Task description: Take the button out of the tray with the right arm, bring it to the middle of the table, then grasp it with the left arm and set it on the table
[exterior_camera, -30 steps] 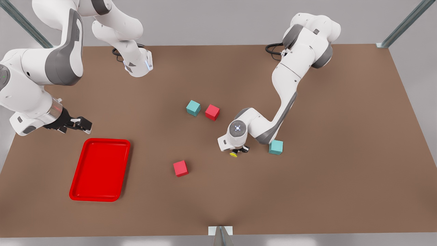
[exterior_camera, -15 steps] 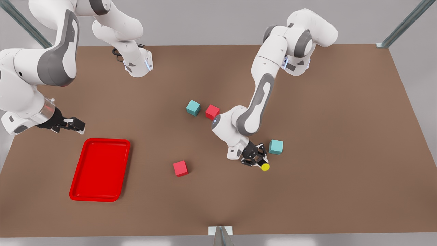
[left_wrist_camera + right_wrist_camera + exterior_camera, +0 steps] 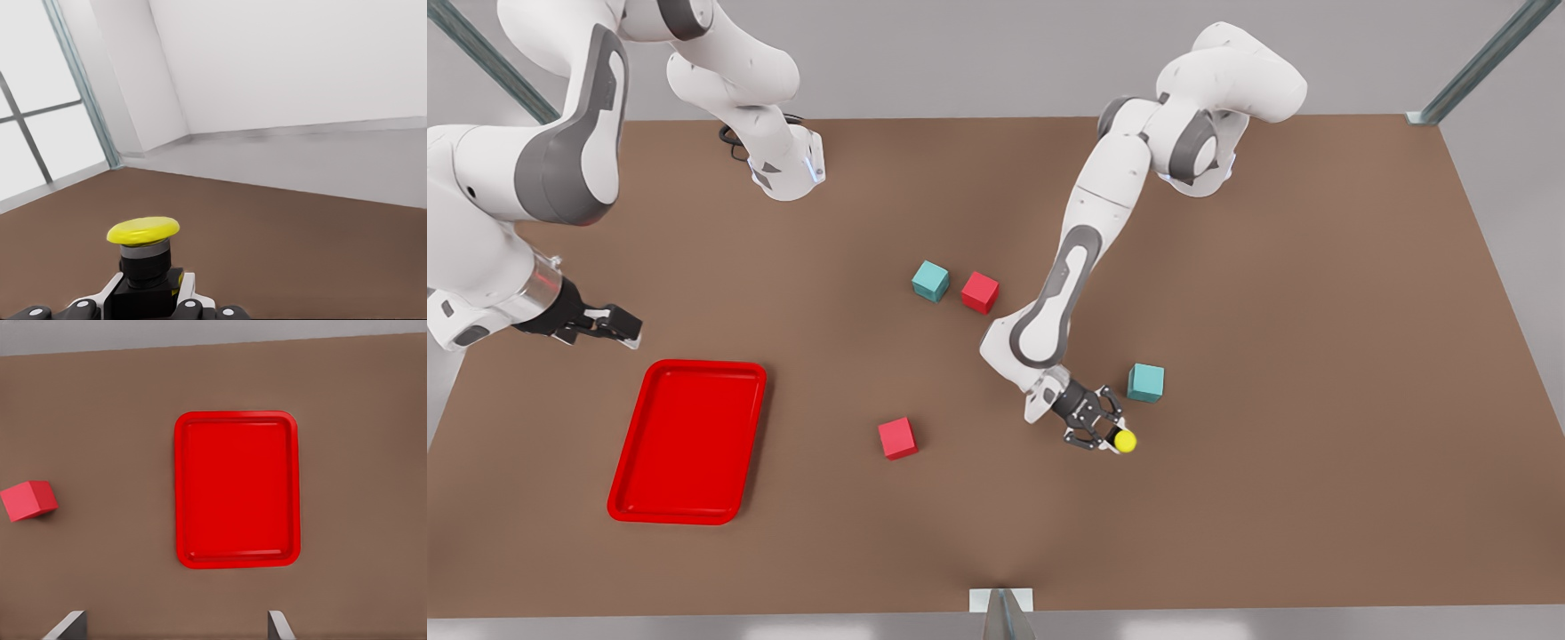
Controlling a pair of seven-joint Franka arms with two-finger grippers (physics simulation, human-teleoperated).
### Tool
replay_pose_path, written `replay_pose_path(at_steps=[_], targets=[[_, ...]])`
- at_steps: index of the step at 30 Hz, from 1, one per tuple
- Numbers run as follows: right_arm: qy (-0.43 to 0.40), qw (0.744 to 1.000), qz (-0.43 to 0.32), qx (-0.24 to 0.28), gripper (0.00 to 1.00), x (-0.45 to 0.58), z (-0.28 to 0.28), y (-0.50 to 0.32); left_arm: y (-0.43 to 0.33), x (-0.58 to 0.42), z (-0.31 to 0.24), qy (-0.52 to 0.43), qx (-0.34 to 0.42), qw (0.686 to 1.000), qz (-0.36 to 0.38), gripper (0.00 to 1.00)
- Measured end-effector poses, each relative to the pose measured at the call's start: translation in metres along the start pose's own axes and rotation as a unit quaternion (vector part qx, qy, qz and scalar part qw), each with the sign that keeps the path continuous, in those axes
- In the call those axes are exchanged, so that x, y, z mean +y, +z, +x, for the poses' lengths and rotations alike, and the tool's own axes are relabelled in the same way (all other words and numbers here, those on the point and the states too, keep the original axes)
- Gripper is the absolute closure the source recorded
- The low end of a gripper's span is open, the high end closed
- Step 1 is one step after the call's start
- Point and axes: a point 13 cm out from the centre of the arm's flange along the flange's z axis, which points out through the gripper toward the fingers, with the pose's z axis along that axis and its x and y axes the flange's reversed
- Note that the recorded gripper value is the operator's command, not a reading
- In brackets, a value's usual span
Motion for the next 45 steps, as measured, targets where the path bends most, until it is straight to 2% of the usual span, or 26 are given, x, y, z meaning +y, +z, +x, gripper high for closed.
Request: replay_pose_path(at_steps=[5,16,18,19,45], targets=[[-0.002,1.000,-0.003,0.000,0.00,0.003,0.001,-0.001,0.006,-0.005,0.028,-0.036,0.001,0.999,0.011,0.56],[-0.005,1.000,-0.002,0.003,0.00,0.006,0.003,-0.001,0.014,-0.011,0.032,-0.103,-0.019,0.994,0.029,0.54],[-0.006,1.000,-0.001,0.003,0.00,0.007,0.003,-0.001,0.014,-0.011,0.033,-0.111,-0.021,0.993,0.032,0.26],[-0.007,1.000,-0.001,0.003,0.00,0.007,0.003,-0.001,0.015,-0.011,0.034,-0.115,-0.022,0.993,0.032,0.00],[-0.019,1.000,0.001,0.006,0.00,0.022,0.005,0.001,0.022,-0.010,0.031,-0.178,-0.029,0.983,0.035,0.00]])
